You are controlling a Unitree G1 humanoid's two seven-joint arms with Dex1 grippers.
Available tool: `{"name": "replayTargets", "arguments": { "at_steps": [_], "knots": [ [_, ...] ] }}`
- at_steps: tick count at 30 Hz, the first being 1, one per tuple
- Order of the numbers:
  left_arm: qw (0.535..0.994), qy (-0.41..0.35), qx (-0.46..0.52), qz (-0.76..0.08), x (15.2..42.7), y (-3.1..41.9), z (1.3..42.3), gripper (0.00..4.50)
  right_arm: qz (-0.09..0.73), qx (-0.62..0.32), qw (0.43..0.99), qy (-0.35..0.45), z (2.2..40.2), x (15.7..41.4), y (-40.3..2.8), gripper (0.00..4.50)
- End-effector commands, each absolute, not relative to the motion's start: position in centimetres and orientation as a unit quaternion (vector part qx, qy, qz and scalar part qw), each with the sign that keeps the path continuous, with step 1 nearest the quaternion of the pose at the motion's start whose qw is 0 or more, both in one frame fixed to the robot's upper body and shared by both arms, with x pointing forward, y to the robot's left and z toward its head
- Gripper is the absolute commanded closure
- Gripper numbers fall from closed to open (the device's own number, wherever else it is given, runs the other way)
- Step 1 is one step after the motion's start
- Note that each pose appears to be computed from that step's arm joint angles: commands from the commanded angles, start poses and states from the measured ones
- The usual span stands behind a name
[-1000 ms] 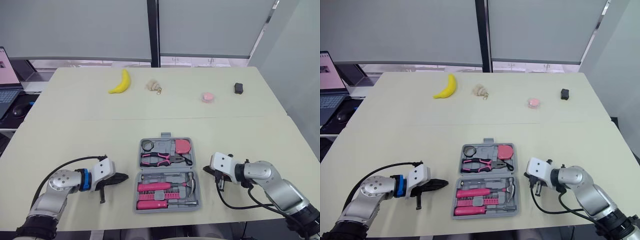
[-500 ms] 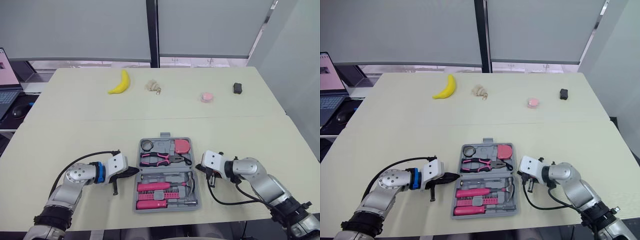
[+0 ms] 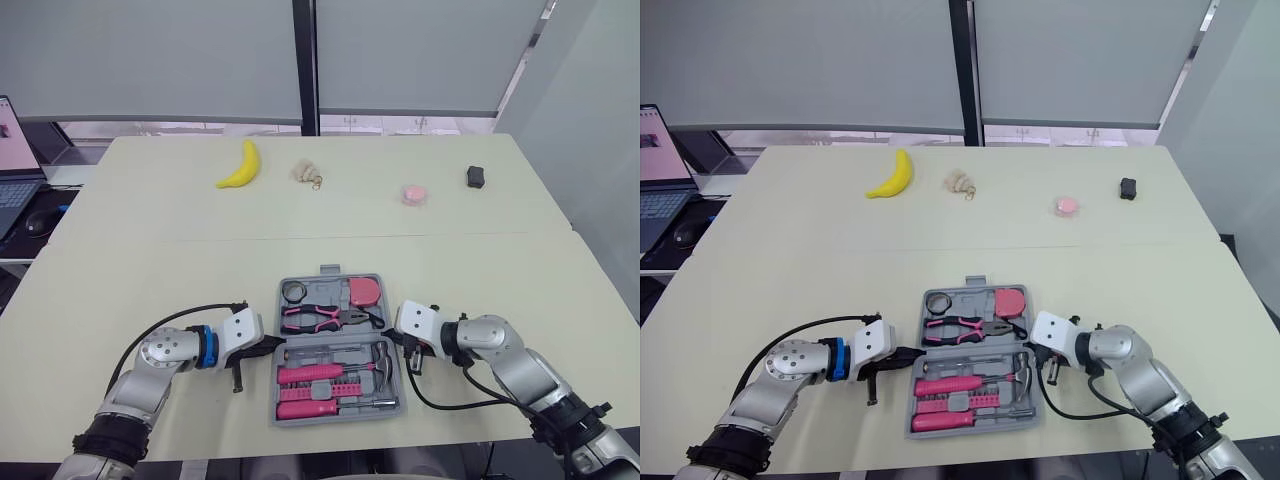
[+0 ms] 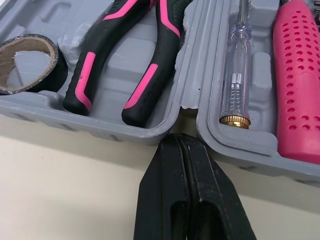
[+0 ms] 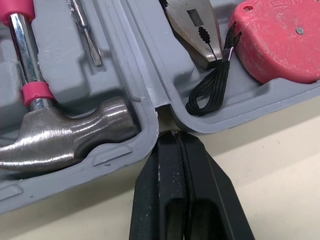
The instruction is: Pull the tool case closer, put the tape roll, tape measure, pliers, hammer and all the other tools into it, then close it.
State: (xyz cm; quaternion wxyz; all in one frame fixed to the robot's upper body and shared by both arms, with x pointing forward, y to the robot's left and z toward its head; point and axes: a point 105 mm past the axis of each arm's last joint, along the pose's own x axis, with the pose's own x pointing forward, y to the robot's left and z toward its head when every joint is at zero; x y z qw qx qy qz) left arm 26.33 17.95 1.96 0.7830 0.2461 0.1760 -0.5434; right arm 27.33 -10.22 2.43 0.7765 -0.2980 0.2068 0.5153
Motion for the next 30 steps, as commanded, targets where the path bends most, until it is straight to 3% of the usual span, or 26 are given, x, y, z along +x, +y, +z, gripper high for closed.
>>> {"name": "replayTargets", "arguments": {
  "at_steps": [1, 30],
  "knots": [
    [0.767, 0.157, 0.245, -0.572, 25.4, 16.6, 2.5, 4.49, 0.548, -0.282, 0.765, 0.189, 3.1, 25.8, -8.5, 4.5],
    [0.764, 0.193, 0.247, -0.564, 23.2, 18.2, 1.5, 4.49, 0.571, -0.266, 0.743, 0.228, 2.3, 22.8, -7.8, 4.5]
  ]
}}
